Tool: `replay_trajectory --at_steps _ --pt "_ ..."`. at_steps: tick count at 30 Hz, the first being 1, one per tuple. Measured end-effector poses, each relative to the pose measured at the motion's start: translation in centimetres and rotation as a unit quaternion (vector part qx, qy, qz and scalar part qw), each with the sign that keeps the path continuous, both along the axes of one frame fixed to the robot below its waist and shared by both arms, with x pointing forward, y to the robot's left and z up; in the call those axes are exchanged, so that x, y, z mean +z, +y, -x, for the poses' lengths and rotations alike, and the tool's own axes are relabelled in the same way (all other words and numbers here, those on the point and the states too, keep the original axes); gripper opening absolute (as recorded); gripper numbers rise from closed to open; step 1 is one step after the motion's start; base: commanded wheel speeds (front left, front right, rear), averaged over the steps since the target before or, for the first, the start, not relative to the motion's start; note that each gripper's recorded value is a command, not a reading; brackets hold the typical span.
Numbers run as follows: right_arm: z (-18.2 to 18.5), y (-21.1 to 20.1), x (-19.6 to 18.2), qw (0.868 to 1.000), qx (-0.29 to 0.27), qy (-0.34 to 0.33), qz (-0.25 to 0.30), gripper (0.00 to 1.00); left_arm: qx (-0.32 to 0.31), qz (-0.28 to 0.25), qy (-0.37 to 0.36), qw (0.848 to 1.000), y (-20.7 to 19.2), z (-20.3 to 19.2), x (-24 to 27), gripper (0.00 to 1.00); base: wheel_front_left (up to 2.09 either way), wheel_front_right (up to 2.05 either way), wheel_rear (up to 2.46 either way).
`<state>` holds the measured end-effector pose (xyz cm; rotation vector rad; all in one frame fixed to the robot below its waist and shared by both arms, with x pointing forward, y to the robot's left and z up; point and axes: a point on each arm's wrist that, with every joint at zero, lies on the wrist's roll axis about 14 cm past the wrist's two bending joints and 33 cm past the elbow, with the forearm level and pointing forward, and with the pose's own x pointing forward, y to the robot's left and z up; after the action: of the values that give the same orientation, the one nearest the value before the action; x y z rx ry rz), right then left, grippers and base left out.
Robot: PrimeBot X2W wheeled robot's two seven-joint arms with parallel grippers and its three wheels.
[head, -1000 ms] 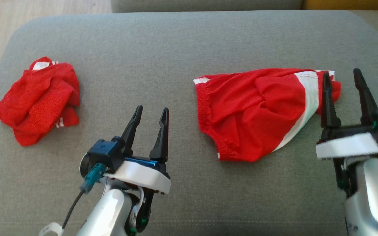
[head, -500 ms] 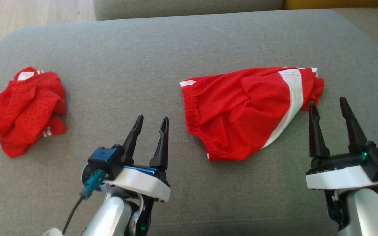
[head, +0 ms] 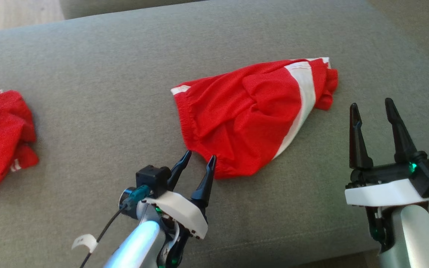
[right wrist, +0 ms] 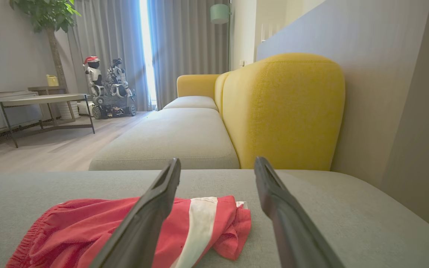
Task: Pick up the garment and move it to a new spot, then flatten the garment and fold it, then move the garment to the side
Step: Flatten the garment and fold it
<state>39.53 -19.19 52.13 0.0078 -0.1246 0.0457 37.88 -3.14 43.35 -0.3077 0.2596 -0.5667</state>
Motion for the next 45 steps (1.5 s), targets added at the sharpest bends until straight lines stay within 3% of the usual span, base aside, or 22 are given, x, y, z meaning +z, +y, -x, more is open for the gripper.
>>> replay_trajectory --at_steps 16,17,18,24,33,37,45 --pt "0.4 -1.0 -0.9 1.000 -0.019 0.014 -0.001 1.00 -0.053 -0.006 0.063 0.997 -2.5 1.5 -3.4 1.00 0.00 0.00 0.00" --pt "0.4 -1.0 -0.9 1.000 -0.019 0.014 -0.002 1.00 -0.052 0.004 0.066 0.996 -2.6 1.2 -3.2 0.20 0.00 0.00 0.00" --pt "0.4 -1.0 -1.0 1.000 -0.019 0.015 -0.002 1.00 -0.049 0.016 0.068 0.996 -2.7 0.9 -2.8 0.00 0.00 0.00 0.00" --pt "0.3 -0.9 -1.1 1.000 -0.018 0.018 0.002 1.00 -0.032 0.030 -0.001 0.999 -2.5 -2.2 0.9 0.00 0.00 0.00 0.00" --pt "0.0 -0.1 -0.6 1.000 -0.005 0.009 -0.001 1.00 0.063 0.024 -0.124 0.990 3.0 -6.5 7.2 0.00 0.00 0.00 0.00" --pt "-0.4 0.2 -1.0 1.000 -0.001 0.014 -0.001 1.00 0.074 0.013 -0.124 0.989 4.5 -6.4 6.5 0.00 0.00 0.00 0.00" --pt "-1.4 0.7 -1.3 1.000 0.007 0.016 0.000 1.00 0.036 -0.034 -0.103 0.993 3.9 -6.4 3.1 0.00 0.00 0.00 0.00"
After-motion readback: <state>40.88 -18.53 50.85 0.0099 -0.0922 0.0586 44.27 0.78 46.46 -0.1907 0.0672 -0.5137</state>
